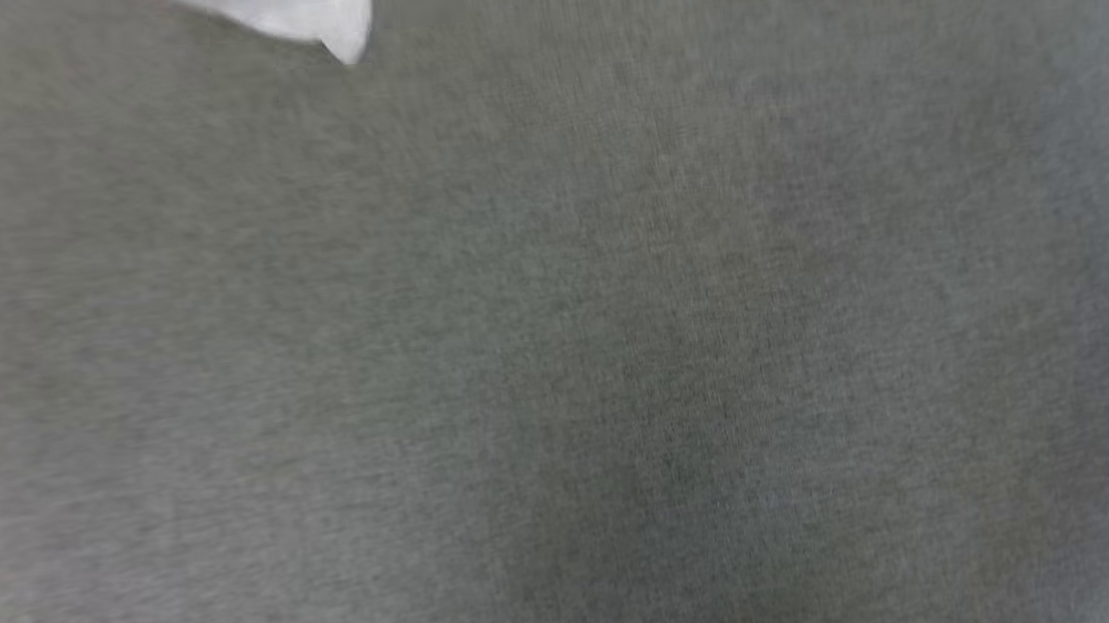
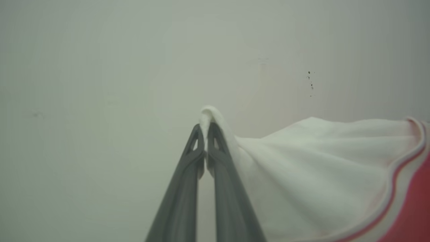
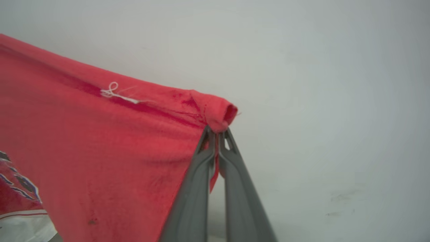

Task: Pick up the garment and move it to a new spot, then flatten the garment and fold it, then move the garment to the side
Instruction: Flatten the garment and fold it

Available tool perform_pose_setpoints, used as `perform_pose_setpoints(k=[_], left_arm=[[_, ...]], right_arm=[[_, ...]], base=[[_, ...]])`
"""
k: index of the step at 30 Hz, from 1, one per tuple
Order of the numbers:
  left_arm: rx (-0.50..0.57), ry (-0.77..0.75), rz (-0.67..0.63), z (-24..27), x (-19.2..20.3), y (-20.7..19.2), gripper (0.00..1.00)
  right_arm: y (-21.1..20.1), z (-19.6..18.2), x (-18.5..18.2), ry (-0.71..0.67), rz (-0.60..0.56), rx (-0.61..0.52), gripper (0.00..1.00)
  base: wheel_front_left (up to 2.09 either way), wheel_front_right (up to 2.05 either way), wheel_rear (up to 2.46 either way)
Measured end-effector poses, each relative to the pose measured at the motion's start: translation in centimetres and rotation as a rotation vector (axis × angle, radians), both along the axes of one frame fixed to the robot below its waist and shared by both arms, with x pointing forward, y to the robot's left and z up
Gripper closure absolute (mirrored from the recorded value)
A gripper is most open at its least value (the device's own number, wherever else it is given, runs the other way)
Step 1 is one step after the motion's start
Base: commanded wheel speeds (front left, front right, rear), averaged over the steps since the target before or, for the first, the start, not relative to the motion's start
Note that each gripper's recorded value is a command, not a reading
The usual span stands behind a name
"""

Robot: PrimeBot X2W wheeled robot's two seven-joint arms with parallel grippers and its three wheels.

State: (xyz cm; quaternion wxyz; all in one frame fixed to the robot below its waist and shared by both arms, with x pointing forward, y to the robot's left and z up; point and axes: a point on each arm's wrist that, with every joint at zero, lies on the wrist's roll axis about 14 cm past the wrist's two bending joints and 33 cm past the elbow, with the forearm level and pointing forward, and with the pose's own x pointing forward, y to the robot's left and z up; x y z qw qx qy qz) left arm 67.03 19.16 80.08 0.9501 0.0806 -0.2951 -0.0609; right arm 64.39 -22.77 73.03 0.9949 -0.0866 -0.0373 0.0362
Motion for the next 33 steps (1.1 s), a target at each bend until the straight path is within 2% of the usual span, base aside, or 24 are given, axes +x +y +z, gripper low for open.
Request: perform_pose_setpoints(k=[2, 3, 7, 18, 22, 27, 33], left_arm=[[-0.004, 0.004, 0.0, -1.1, 1.6, -0.2, 1.0], [-0.005, 0.025, 0.005, -3.3, 3.8, -0.3, 1.0], [-0.011, 0.07, 0.013, -7.3, 6.3, -0.5, 1.0], [-0.049, 0.212, 0.016, -17.5, 9.2, -1.7, 1.0], [-0.077, 0.266, 0.013, -19.8, 8.9, -1.0, 1.0], [-0.117, 0.323, -0.006, -21.7, 7.6, 0.1, 1.0], [-0.195, 0.415, -0.027, -24.8, 3.8, 1.0, 1.0]], right_arm=[[-0.2, -0.6, 1.5, -0.017, -0.001, -0.002, 1.0], [-0.3, -2.0, 3.7, -0.035, 0.0, -0.01, 1.0], [-0.2, -4.3, 6.3, -0.043, 0.011, -0.014, 1.0], [2.6, -14.1, 10.8, 0.1, 0.093, 0.002, 1.0], [3.8, -17.1, 11.1, 0.165, 0.125, 0.005, 1.0], [3.9, -18.9, 10.3, 0.213, 0.14, 0.012, 1.0], [3.4, -22.6, 6.2, 0.306, 0.154, 0.038, 1.0]], base=[[0.0, 0.0, 0.0], [0.0, 0.0, 0.0], [0.0, 0.0, 0.0], [0.0, 0.0, 0.0], [0.0, 0.0, 0.0], [0.0, 0.0, 0.0], [0.0, 0.0, 0.0]])
